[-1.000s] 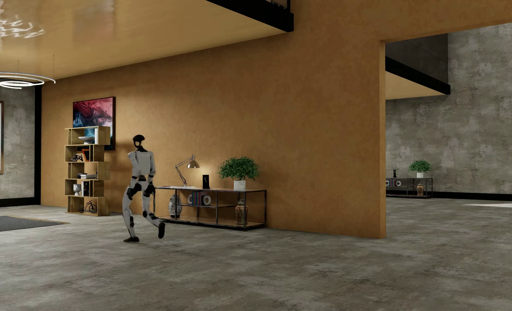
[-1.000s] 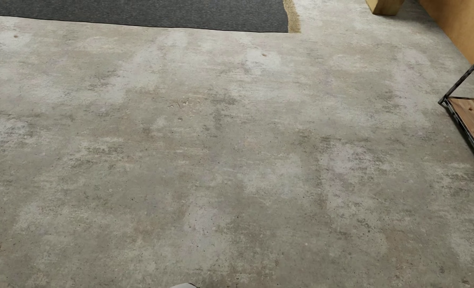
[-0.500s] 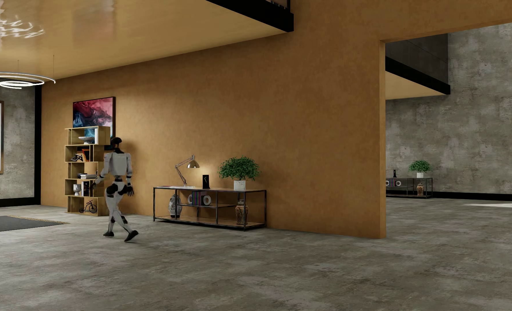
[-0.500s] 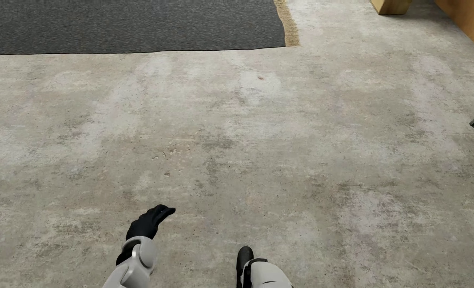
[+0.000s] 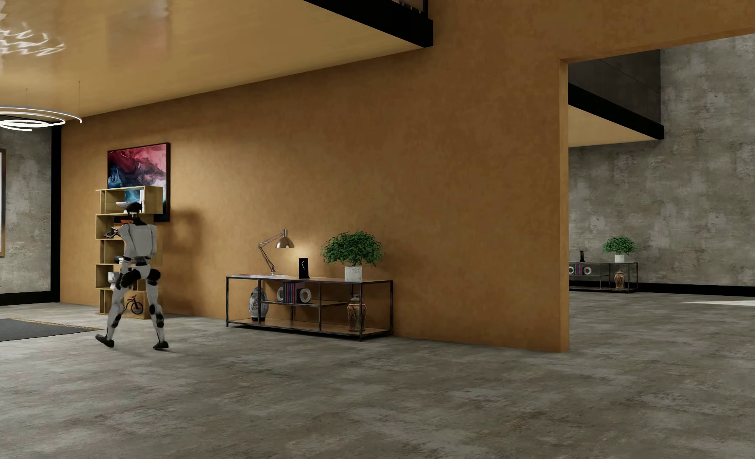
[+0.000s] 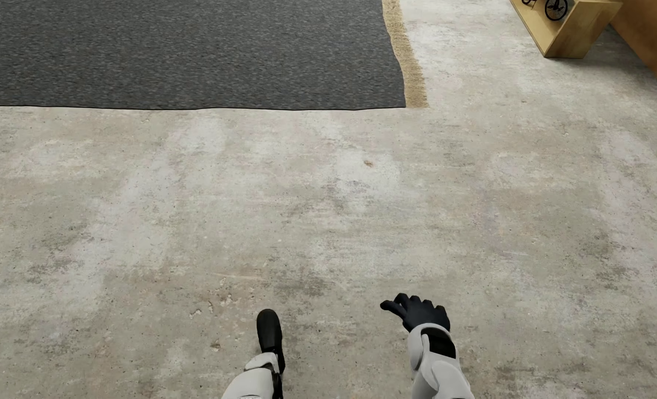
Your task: Move towards the shelves
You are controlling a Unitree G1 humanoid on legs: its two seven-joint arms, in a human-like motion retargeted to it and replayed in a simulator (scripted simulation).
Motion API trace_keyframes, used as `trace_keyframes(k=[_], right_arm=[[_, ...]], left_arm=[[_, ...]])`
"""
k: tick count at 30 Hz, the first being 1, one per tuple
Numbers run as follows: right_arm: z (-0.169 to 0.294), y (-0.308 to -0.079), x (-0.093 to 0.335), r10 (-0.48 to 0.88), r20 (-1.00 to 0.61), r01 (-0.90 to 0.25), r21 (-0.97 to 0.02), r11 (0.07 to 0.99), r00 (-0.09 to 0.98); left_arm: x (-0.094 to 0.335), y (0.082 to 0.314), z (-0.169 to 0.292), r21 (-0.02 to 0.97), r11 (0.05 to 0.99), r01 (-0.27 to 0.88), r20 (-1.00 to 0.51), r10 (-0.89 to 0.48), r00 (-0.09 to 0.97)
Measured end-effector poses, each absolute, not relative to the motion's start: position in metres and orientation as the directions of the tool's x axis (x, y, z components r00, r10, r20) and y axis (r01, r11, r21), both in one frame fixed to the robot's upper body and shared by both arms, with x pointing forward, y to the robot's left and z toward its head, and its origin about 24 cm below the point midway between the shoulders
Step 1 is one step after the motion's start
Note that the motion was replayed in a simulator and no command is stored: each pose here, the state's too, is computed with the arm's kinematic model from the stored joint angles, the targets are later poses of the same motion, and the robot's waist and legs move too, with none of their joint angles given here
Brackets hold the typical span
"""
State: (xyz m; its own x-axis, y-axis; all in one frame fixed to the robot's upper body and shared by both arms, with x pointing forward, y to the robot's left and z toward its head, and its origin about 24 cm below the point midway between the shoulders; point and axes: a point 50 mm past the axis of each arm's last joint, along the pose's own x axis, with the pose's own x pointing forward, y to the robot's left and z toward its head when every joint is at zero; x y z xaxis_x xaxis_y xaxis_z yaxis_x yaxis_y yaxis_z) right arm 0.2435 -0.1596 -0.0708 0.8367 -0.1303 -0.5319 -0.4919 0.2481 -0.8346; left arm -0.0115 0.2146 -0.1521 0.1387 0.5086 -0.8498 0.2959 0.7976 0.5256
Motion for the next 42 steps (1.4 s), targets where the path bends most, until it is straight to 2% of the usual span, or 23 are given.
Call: trace_keyframes(k=[3, 5, 6, 8, 9, 11, 13, 15, 16, 19, 21, 23, 25, 26, 27, 28, 29, 31, 33, 36, 38, 41, 42], right_arm=[[-0.079, -0.169, 0.231, -0.157, -0.567, -0.551, -0.823, 0.135, 0.809], [-0.100, -0.184, 0.203, -0.224, -0.660, -0.650, -0.749, 0.128, 0.717], [-0.111, -0.193, 0.184, -0.278, -0.707, -0.687, -0.704, 0.182, 0.650], [-0.132, -0.203, 0.142, -0.341, -0.812, -0.764, -0.572, 0.299, 0.474], [-0.141, -0.203, 0.124, -0.346, -0.851, -0.805, -0.502, 0.317, 0.395], [-0.151, -0.197, 0.090, -0.334, -0.893, -0.871, -0.400, 0.286, 0.301], [-0.154, -0.192, 0.068, -0.317, -0.914, -0.878, -0.356, 0.320, 0.255], [-0.153, -0.195, 0.059, -0.325, -0.914, -0.843, -0.363, 0.397, 0.241], [-0.152, -0.198, 0.057, -0.332, -0.911, -0.837, -0.370, 0.403, 0.243], [-0.148, -0.209, 0.066, -0.326, -0.907, -0.845, -0.383, 0.373, 0.267], [-0.143, -0.219, 0.078, -0.332, -0.897, -0.839, -0.407, 0.362, 0.292], [-0.139, -0.223, 0.088, -0.355, -0.874, -0.802, -0.459, 0.382, 0.331], [-0.137, -0.223, 0.088, -0.414, -0.838, -0.729, -0.525, 0.439, 0.355], [-0.139, -0.218, 0.090, -0.422, -0.832, -0.692, -0.542, 0.477, 0.361], [-0.141, -0.210, 0.094, -0.417, -0.828, -0.672, -0.553, 0.493, 0.375], [-0.141, -0.202, 0.103, -0.422, -0.807, -0.666, -0.583, 0.465, 0.413], [-0.141, -0.195, 0.114, -0.426, -0.773, -0.665, -0.628, 0.405, 0.470], [-0.131, -0.173, 0.151, -0.378, -0.679, -0.604, -0.734, 0.312, 0.630], [-0.113, -0.154, 0.187, -0.290, -0.581, -0.503, -0.810, 0.302, 0.761], [-0.076, -0.138, 0.234, -0.129, -0.390, -0.367, -0.915, 0.169, 0.912], [-0.060, -0.139, 0.252, -0.074, -0.388, -0.370, -0.910, 0.185, 0.919], [-0.061, -0.156, 0.251, -0.075, -0.519, -0.486, -0.836, 0.256, 0.852], [-0.070, -0.162, 0.243, -0.090, -0.556, -0.525, -0.818, 0.238, 0.826]], left_arm=[[-0.018, 0.202, -0.157, 0.445, 0.815, 0.372, -0.890, 0.450, 0.077], [-0.010, 0.196, -0.158, 0.459, 0.827, 0.326, -0.886, 0.453, 0.099], [0.001, 0.194, -0.158, 0.475, 0.825, 0.306, -0.880, 0.456, 0.135], [0.034, 0.194, -0.159, 0.503, 0.791, 0.350, -0.864, 0.448, 0.228], [0.059, 0.196, -0.157, 0.526, 0.759, 0.383, -0.849, 0.444, 0.286], [0.118, 0.200, -0.145, 0.598, 0.696, 0.398, -0.788, 0.420, 0.450], [0.181, 0.195, -0.120, 0.677, 0.642, 0.360, -0.682, 0.365, 0.634], [0.236, 0.185, -0.084, 0.761, 0.586, 0.277, -0.522, 0.301, 0.798], [0.257, 0.179, -0.065, 0.796, 0.562, 0.225, -0.431, 0.265, 0.863], [0.294, 0.166, -0.016, 0.850, 0.521, 0.080, -0.204, 0.184, 0.962], [0.293, 0.166, -0.008, 0.846, 0.532, 0.016, -0.137, 0.188, 0.973], [0.278, 0.169, -0.025, 0.858, 0.508, 0.083, -0.206, 0.190, 0.960], [0.247, 0.171, -0.066, 0.836, 0.476, 0.275, -0.409, 0.204, 0.889], [0.224, 0.176, -0.089, 0.787, 0.474, 0.395, -0.542, 0.223, 0.810], [0.196, 0.185, -0.113, 0.699, 0.501, 0.511, -0.685, 0.261, 0.680], [0.165, 0.195, -0.132, 0.589, 0.536, 0.604, -0.801, 0.291, 0.523], [0.135, 0.204, -0.145, 0.486, 0.600, 0.635, -0.873, 0.303, 0.382], [0.080, 0.215, -0.158, 0.349, 0.673, 0.652, -0.935, 0.298, 0.193], [0.034, 0.219, -0.159, 0.308, 0.711, 0.632, -0.948, 0.282, 0.146], [-0.019, 0.212, -0.157, 0.295, 0.794, 0.531, -0.951, 0.295, 0.089], [-0.036, 0.201, -0.157, 0.246, 0.820, 0.517, -0.963, 0.266, 0.037], [-0.032, 0.191, -0.159, 0.174, 0.800, 0.574, -0.981, 0.194, 0.026], [-0.026, 0.191, -0.159, 0.176, 0.789, 0.589, -0.981, 0.191, 0.038]])
